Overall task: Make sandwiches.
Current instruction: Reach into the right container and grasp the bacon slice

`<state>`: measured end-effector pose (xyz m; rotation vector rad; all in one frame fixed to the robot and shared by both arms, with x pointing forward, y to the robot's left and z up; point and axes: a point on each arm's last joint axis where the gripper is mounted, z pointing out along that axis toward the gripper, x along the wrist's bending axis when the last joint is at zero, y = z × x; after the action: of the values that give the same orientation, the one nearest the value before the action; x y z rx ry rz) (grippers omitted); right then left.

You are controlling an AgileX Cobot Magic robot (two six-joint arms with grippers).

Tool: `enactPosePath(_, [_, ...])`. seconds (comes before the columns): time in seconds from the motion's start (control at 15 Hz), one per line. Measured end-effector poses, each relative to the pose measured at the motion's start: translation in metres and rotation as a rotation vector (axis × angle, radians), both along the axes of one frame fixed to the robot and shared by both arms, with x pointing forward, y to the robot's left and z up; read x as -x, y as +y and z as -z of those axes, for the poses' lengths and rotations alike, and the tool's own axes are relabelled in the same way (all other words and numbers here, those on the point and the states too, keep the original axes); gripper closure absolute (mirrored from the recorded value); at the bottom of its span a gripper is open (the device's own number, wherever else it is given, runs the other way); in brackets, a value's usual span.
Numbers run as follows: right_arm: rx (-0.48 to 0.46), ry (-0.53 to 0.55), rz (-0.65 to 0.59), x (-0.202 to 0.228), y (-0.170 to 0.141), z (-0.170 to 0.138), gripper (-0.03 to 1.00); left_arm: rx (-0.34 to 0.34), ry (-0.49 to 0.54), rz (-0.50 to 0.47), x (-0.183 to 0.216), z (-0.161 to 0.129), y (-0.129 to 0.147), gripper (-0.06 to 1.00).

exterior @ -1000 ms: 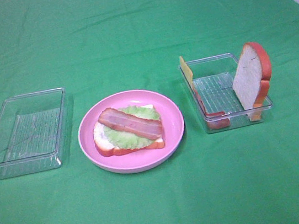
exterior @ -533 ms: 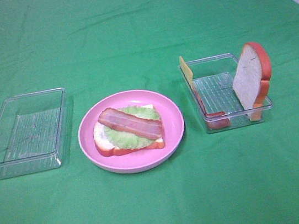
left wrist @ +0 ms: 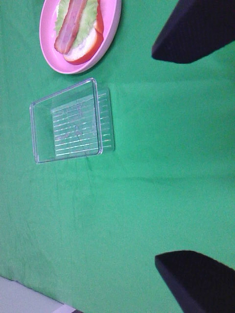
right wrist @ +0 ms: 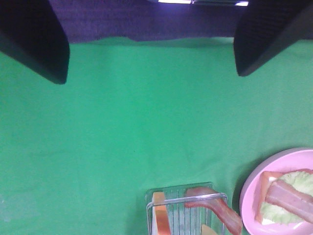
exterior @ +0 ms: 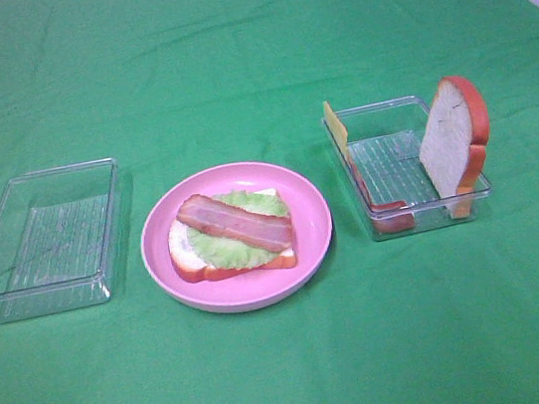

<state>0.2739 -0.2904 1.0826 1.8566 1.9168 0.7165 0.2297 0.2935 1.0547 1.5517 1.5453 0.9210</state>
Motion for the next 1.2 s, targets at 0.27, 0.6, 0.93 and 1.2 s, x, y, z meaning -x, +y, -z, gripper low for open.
enactPosePath(0.27, [-0.005,0.102,0.001,-0.078,0.004,-0.059,0.1,0.0,0.0,0.0,0.0,0.0,0.0,-0.03])
enactPosePath(0.6, [-0.008,0.226,-0.034,-0.155,0.009,-0.065,0.1,0.0,0.0,0.0,0.0,0.0,0.0,-0.03])
enactPosePath(0.93, [-0.026,0.335,-0.117,-0.227,0.057,-0.052,0.1,0.0,0.0,0.0,0.0,0.0,0.0,-0.03])
enactPosePath(1.2, [0.033,0.461,-0.151,-0.267,0.125,-0.012,0.1,0.0,0.0,0.0,0.0,0.0,0.0,-0.03])
